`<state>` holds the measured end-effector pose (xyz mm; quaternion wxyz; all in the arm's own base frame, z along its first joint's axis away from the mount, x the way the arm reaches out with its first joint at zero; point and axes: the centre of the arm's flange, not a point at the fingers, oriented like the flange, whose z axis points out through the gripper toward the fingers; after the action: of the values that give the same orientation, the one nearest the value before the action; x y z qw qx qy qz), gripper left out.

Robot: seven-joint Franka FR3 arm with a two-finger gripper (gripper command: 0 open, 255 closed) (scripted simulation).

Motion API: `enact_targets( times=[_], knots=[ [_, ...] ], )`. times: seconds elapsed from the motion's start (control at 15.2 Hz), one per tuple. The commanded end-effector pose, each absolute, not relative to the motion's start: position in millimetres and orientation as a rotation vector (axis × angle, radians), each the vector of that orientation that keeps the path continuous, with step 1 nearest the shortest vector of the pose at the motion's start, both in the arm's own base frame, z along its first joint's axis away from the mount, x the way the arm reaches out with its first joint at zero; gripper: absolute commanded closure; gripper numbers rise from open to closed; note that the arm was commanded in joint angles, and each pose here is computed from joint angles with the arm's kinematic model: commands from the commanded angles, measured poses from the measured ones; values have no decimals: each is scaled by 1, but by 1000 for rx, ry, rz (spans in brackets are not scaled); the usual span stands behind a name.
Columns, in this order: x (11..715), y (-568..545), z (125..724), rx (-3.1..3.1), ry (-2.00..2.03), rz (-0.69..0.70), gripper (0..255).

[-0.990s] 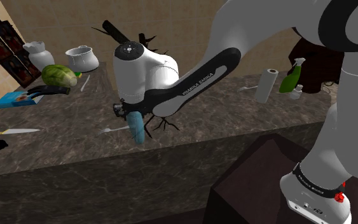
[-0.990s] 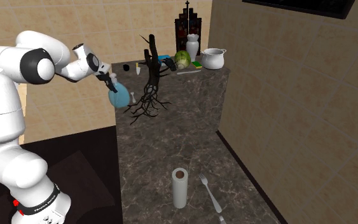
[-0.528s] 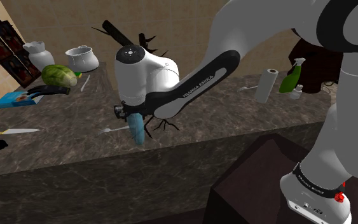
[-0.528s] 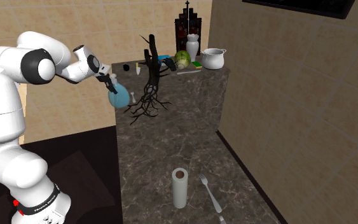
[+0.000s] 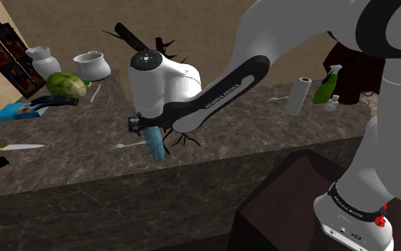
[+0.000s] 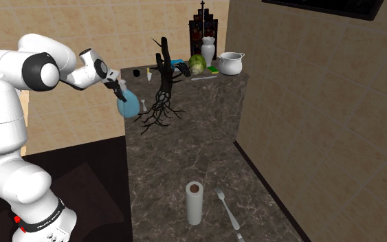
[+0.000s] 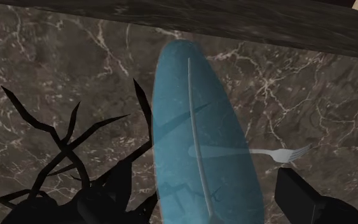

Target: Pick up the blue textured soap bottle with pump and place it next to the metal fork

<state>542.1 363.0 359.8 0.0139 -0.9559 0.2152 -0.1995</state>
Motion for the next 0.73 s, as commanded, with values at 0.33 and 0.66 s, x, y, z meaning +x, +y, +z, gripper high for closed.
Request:
enact_targets(
  times=[0.33,0.66],
  knots=[
    [524,365,399,-2977,671,-621,0],
    [524,365,399,-2977,671,-621,0]
  ],
)
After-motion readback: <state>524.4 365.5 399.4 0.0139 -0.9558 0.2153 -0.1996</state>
